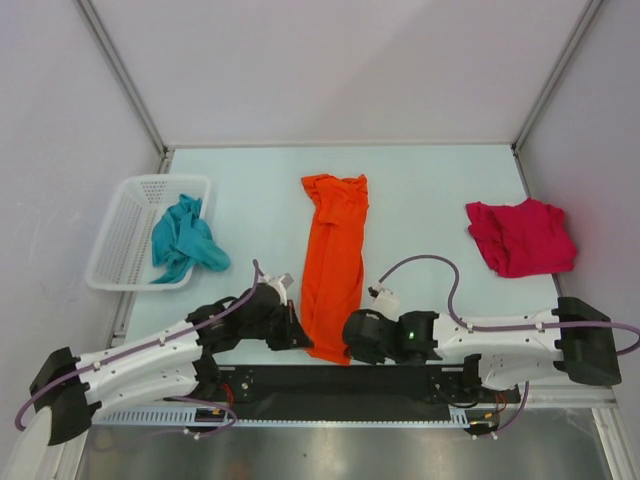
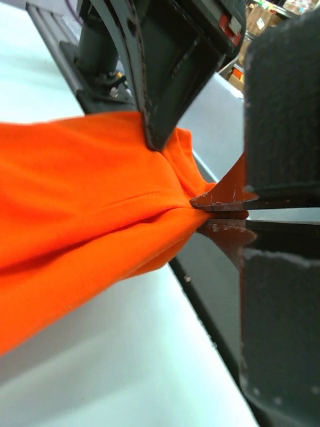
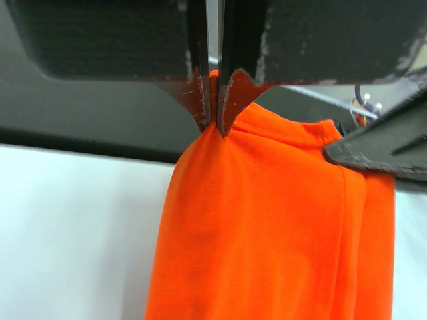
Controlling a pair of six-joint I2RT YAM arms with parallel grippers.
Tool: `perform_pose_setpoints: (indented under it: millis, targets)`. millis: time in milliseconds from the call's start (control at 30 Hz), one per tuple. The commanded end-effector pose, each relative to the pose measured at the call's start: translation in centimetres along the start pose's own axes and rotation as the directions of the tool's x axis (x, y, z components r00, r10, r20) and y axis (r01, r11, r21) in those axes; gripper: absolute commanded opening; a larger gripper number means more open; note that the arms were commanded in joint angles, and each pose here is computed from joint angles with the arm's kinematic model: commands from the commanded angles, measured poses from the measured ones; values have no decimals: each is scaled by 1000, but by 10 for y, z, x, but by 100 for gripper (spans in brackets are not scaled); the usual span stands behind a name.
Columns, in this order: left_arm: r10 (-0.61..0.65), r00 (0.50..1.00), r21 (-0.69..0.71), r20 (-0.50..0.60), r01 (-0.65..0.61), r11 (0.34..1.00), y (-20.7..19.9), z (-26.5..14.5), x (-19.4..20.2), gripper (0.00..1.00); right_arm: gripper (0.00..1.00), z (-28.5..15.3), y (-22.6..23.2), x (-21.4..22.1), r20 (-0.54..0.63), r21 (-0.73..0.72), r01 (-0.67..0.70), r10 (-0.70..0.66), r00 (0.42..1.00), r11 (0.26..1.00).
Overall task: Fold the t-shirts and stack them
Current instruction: Grab the bottom of the folded rectangular tshirt with both arms, then fold the folded rectangular tshirt in 1/3 of the way
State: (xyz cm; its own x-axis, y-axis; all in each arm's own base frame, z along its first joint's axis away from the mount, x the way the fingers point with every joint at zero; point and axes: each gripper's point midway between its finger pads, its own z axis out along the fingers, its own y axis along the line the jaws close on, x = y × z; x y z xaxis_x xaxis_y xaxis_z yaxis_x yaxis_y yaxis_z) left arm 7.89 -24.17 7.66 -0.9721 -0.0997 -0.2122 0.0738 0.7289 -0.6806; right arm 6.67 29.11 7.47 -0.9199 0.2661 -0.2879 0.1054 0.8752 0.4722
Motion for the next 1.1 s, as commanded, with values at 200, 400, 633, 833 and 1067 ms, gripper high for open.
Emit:
perform_pose_setpoints:
  millis: [200, 400, 633, 833, 1067]
  targets:
    - [11, 1000, -5, 8, -11, 1000, -10, -41, 4, 0, 0, -28, 0, 26, 8, 56, 57, -57, 998, 997]
    - [-16, 1000, 11, -23, 16, 1000, -8, -54, 23, 0, 0, -50, 6, 44, 2, 58, 83, -83, 997, 995]
    - [15, 1000, -21, 23, -15, 1000, -14, -55, 10, 0, 0, -39, 4, 14, 59, 101, 82, -88, 994, 992]
    - [90, 996, -33, 24, -89, 995, -44, -29, -16, 0, 0, -15, 11, -47, 104, 117, 83, -95, 990, 990]
    - [138, 989, -62, 57, -135, 989, -58, -4, -74, 0, 0, 12, 14, -101, 115, 144, 106, -123, 986, 984]
